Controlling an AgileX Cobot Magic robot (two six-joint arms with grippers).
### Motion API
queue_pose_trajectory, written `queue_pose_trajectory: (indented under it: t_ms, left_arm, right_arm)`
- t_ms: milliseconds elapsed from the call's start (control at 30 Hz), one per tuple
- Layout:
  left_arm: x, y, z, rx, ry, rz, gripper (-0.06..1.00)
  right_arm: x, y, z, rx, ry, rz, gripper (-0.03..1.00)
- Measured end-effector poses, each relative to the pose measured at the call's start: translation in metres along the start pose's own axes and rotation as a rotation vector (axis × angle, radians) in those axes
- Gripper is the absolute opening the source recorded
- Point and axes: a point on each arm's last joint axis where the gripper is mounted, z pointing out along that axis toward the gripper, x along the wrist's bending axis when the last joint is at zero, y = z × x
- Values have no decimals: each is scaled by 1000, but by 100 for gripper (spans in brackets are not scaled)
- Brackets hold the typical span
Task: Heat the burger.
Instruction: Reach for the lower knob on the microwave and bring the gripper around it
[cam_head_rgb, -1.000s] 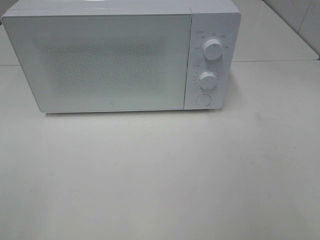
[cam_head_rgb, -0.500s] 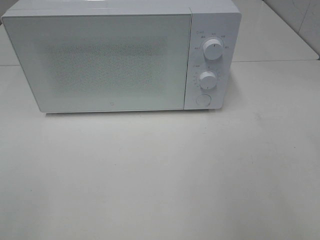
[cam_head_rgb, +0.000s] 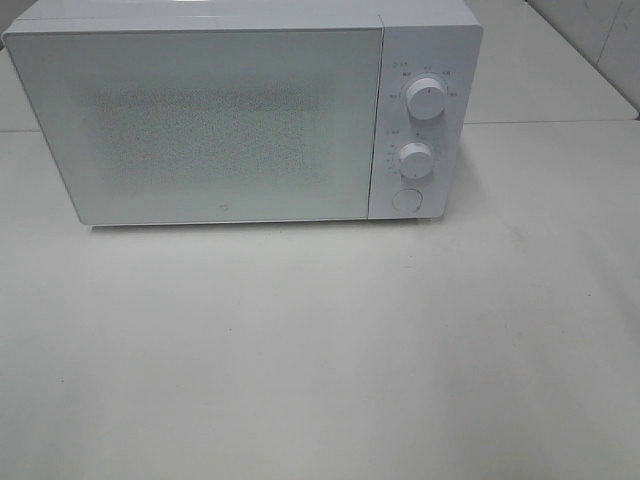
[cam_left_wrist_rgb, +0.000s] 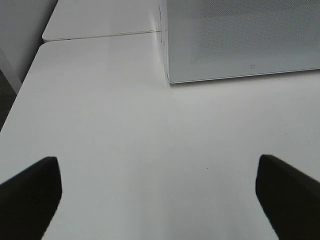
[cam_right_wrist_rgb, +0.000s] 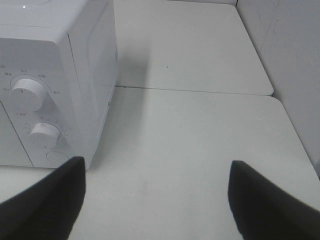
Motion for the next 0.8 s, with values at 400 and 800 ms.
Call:
queue_pose_trajectory:
  t_ms: [400, 800]
  left_arm:
    - [0, 0, 0, 0, 0, 0, 98]
    - [0, 0, 0, 0, 0, 0, 98]
  right_arm:
    - [7, -23, 53, -59, 47, -1, 76]
    - [18, -50, 84, -95, 37, -54, 76]
